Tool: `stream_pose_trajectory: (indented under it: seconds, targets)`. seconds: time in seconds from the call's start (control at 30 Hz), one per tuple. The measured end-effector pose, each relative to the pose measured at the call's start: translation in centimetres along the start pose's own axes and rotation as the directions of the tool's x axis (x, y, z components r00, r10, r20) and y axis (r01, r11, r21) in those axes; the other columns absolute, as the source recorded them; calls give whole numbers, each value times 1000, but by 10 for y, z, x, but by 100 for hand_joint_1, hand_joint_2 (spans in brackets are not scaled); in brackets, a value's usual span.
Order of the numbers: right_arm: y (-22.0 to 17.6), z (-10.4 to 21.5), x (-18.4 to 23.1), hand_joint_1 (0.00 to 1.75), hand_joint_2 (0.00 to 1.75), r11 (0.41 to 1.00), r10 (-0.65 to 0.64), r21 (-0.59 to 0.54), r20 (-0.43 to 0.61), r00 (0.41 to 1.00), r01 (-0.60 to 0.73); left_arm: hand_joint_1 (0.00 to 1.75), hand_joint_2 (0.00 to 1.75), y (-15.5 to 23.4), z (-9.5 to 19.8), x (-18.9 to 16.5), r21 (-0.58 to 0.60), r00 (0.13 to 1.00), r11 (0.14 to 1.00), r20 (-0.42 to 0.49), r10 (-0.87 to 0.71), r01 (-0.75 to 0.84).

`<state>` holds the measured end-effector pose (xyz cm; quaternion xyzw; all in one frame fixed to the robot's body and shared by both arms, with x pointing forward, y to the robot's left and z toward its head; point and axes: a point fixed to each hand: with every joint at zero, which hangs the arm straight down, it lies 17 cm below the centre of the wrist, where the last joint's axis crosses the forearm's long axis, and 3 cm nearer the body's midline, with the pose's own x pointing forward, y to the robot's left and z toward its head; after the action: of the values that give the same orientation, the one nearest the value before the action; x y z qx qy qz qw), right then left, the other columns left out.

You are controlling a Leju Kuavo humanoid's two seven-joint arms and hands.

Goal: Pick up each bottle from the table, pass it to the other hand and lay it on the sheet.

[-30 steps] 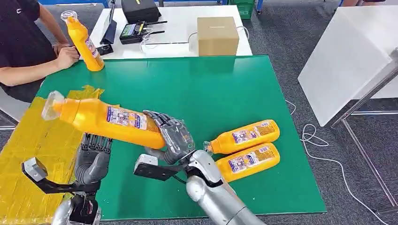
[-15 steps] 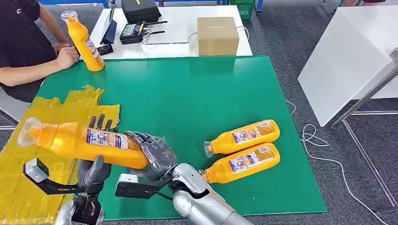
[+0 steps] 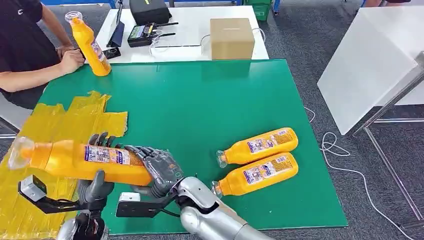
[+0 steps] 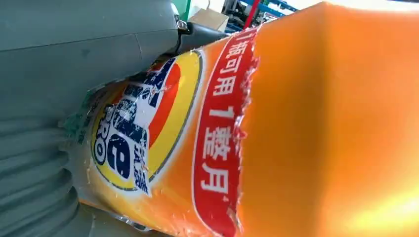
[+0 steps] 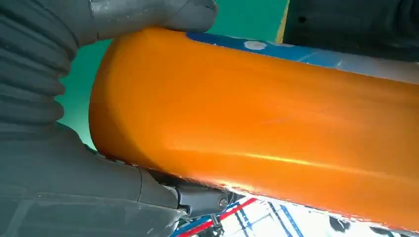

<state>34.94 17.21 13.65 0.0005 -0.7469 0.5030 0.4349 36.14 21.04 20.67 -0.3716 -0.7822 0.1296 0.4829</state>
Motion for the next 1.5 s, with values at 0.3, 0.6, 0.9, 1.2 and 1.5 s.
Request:
stream_pose_trajectory:
  seconds: [0.3,0.6,0.9,1.2,1.5]
  targets:
    - [-4,-1,0,175,175,1000,20,-11,18,1000,-20,175,175,-1,1,3,-10,1000,1000,10,-14,14]
    - [-16,-1,-11,0,0,997,62,-39,2,998,-62,175,175,-4,-3,4,-18,989,989,17,-148,148]
    - [-83,2,-29,0,0,986,6,-168,-22,1000,-9,175,175,35,-25,21,96,578,578,31,-816,811]
    - [-135,12,-27,0,0,967,-13,-255,21,1000,18,175,175,100,-11,48,87,-218,-222,-50,-975,971]
    - [-150,12,-20,0,0,963,-32,-266,61,998,47,175,175,193,28,44,-140,-585,-572,-89,-806,808]
